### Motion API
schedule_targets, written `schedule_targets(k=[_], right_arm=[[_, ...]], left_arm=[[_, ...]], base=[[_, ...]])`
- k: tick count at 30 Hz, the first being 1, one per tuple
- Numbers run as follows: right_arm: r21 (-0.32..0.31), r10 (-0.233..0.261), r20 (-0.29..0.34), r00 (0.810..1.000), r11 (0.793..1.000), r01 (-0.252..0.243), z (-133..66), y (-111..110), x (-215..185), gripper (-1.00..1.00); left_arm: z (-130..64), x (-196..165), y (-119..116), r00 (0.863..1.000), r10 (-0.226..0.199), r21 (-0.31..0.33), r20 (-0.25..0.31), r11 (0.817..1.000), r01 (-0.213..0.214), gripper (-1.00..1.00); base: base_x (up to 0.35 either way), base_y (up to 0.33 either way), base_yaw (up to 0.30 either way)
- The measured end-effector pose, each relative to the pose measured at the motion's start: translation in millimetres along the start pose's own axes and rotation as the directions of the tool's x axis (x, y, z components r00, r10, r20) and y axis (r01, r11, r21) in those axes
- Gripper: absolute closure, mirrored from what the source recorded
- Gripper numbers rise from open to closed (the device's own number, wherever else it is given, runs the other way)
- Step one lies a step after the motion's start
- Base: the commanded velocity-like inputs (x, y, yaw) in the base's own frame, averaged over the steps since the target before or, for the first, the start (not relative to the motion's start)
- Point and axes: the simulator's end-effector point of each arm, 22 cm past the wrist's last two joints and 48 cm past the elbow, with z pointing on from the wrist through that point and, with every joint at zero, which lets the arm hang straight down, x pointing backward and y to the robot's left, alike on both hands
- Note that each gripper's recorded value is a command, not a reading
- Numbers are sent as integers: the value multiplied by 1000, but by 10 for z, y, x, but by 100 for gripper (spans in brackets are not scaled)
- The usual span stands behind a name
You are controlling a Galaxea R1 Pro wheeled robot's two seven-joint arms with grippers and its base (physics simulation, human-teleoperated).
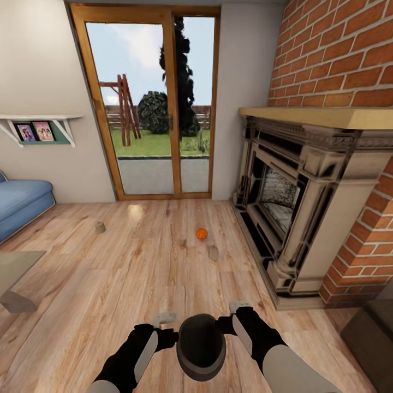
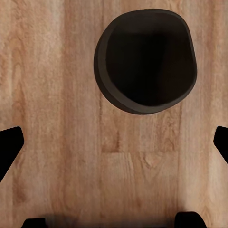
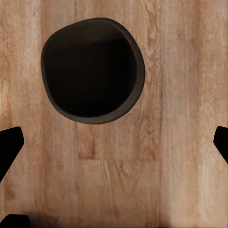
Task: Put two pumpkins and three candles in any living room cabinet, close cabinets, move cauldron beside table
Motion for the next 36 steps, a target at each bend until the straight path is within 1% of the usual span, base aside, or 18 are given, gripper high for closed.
schedule_targets(k=[6,8,10,11,13,17,22,32,36], right_arm=[[0,0,0,1000,1000,0,92,-9,43,-100],[-1,0,0,1000,1000,0,123,-11,58,-100],[-1,-1,0,1000,1000,1,154,-13,73,-100],[-2,-1,0,1000,1000,1,170,-11,83,-100],[-4,-1,-1,1000,1000,1,202,-10,101,-100],[-5,-1,-1,1000,1000,1,265,-15,133,-100],[-5,-1,-1,1000,1000,1,344,-22,173,-100],[-5,0,-1,1000,1000,0,508,-38,263,-100],[-5,1,9,1000,1000,-1,573,-46,276,-100]], left_arm=[[89,37,13,1000,-2,3,1,1000,2,-100],[119,51,-3,1000,-5,13,1,1000,5,-100],[149,69,-50,1000,-15,36,-1,999,15,-100],[159,81,-136,999,-35,78,-6,996,35,-100],[175,98,-258,998,-64,137,-13,988,65,-100],[221,123,-347,996,-84,183,-18,979,86,-100],[295,164,-355,996,-89,193,-20,977,91,-100],[454,241,-327,996,-90,194,-17,977,91,-100],[520,273,-311,996,-88,193,-15,977,90,-100]], base=[[0,0,0],[0,0,0],[0,0,0],[0,0,0],[0,0,0],[0,0,0],[0,0,0],[0,0,0],[0,0,0]])
